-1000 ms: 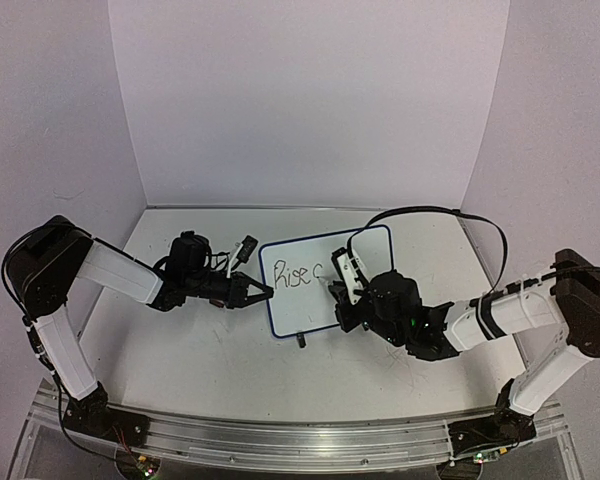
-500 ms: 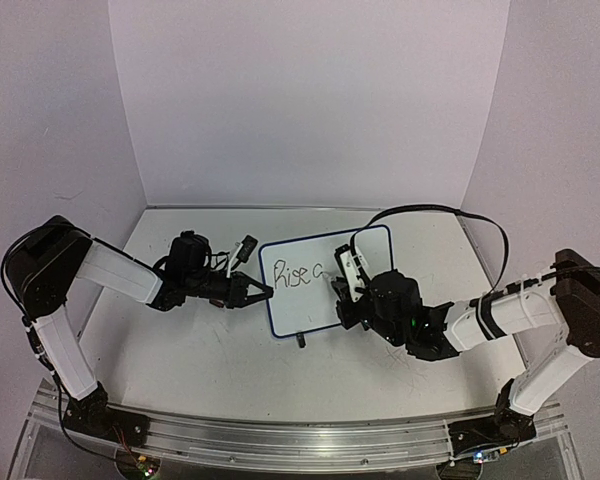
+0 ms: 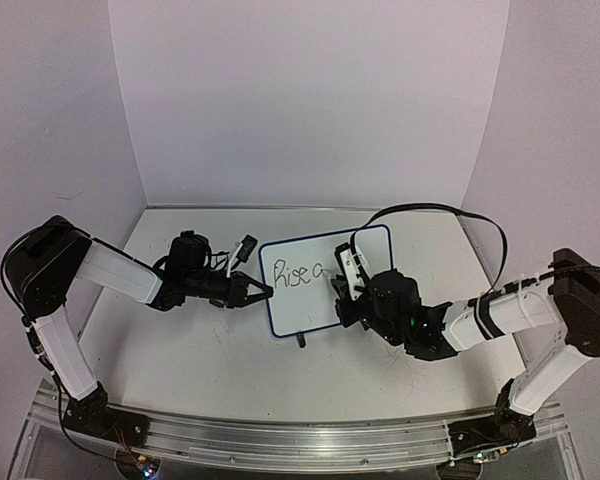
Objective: Write a sentence on the whiteboard
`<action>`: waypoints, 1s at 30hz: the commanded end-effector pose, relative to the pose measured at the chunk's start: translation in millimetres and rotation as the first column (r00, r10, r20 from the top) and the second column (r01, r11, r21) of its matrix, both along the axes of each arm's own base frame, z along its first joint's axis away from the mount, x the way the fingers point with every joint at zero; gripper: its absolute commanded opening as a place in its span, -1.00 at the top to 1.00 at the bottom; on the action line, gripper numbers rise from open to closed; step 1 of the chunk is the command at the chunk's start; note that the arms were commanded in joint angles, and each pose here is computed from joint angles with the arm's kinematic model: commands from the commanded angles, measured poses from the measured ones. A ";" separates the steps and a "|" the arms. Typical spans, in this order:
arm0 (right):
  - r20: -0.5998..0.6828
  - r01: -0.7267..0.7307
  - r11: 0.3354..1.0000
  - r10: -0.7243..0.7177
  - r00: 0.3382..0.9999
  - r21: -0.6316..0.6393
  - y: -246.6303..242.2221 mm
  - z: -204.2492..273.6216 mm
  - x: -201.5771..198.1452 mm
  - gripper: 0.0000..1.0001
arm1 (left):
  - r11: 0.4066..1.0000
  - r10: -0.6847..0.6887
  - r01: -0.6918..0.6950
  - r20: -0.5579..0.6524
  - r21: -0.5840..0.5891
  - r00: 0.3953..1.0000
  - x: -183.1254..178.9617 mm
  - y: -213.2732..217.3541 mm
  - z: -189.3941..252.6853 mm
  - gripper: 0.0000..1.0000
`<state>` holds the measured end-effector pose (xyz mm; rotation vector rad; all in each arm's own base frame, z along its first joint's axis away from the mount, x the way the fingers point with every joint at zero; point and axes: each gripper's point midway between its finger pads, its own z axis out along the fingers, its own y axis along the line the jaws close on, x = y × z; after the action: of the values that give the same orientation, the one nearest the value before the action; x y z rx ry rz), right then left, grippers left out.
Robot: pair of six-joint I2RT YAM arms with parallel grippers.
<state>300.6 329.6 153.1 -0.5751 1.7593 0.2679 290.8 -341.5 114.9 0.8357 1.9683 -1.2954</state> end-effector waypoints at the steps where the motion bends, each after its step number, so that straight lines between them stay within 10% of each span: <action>1: 0.037 0.059 0.998 -0.060 0.998 0.031 0.5 14.4 14.0 1.00 | 0.997 0.052 -0.053 0.021 0.049 0.998 8.4 8.2 -4.1 1.00; 30: -0.008 0.008 1.000 -0.008 1.000 0.002 -2.3 1.4 -3.3 1.00 | 0.997 0.052 -0.053 0.026 0.047 0.998 8.9 8.1 -2.4 1.00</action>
<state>301.5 332.2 156.5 -0.5635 1.7497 0.2689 290.7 -341.5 114.8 0.8369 1.9683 -1.2950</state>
